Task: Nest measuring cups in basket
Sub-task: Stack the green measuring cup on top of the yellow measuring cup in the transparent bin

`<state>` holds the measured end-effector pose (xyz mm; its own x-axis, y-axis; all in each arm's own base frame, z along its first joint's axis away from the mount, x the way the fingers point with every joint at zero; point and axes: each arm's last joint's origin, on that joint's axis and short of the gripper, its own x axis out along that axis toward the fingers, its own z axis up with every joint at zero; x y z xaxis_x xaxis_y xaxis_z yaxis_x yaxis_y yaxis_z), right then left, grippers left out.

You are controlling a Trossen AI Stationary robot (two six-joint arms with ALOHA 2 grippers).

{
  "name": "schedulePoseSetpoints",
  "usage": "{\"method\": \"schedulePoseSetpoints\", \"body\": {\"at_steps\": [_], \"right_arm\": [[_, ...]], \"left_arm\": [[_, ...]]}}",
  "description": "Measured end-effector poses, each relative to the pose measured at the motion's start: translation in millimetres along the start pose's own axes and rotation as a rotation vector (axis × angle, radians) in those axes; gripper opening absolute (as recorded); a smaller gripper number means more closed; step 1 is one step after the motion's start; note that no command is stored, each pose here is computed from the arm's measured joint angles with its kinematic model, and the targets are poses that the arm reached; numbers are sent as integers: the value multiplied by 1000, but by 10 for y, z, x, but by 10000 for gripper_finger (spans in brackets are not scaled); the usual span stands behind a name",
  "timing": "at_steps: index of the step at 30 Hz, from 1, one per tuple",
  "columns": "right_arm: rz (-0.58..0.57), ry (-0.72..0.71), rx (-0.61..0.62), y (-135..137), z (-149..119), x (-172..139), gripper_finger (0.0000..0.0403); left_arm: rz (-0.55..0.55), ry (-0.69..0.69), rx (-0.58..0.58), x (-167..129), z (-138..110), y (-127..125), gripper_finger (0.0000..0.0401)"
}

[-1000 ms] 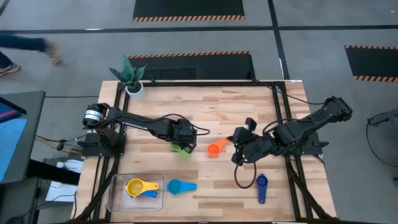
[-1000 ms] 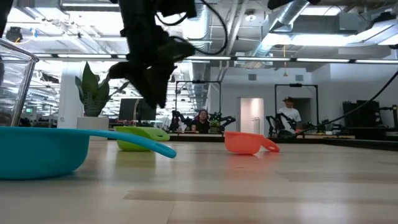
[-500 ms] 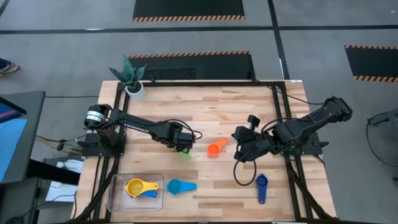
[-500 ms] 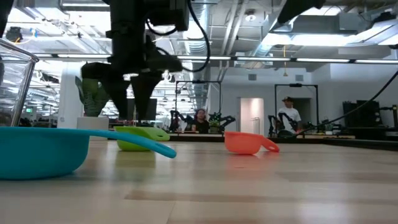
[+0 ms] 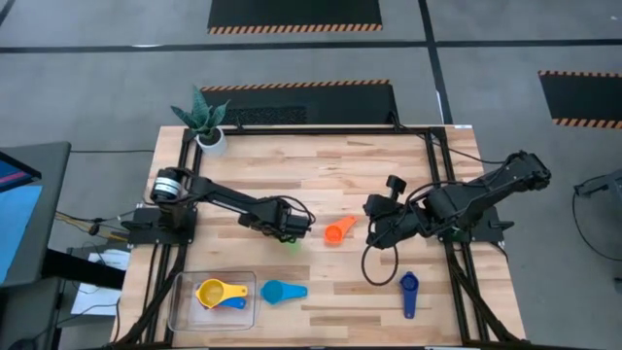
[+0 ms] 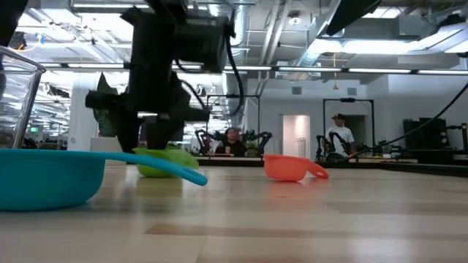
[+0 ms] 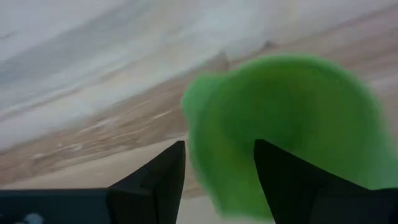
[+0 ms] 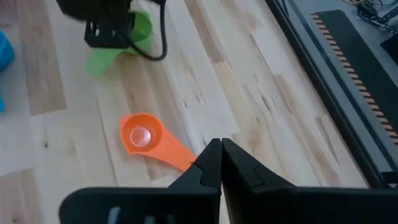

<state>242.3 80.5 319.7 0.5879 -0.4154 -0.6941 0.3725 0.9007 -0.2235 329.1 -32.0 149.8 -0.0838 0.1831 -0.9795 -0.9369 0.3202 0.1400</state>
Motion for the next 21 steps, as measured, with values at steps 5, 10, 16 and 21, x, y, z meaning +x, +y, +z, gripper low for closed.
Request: {"method": "schedulePoseSetpoints", "body": {"at_steps": [5,10,16,21], "right_arm": [[-6,10,-8,-8,-10,1,23],[-6,10,-8,-8,-11,1,21],[-5,10,-8,-8,-10,1,24],[-5,10,-7,-7,-10,1,21]], "left_arm": [[-34,-6,37,96,6,-104,168],[-57,-19,66,74,21,-144,82],[-79,-36,112,20,48,-184,7],[-64,-41,180,-103,86,-229,2]]}}
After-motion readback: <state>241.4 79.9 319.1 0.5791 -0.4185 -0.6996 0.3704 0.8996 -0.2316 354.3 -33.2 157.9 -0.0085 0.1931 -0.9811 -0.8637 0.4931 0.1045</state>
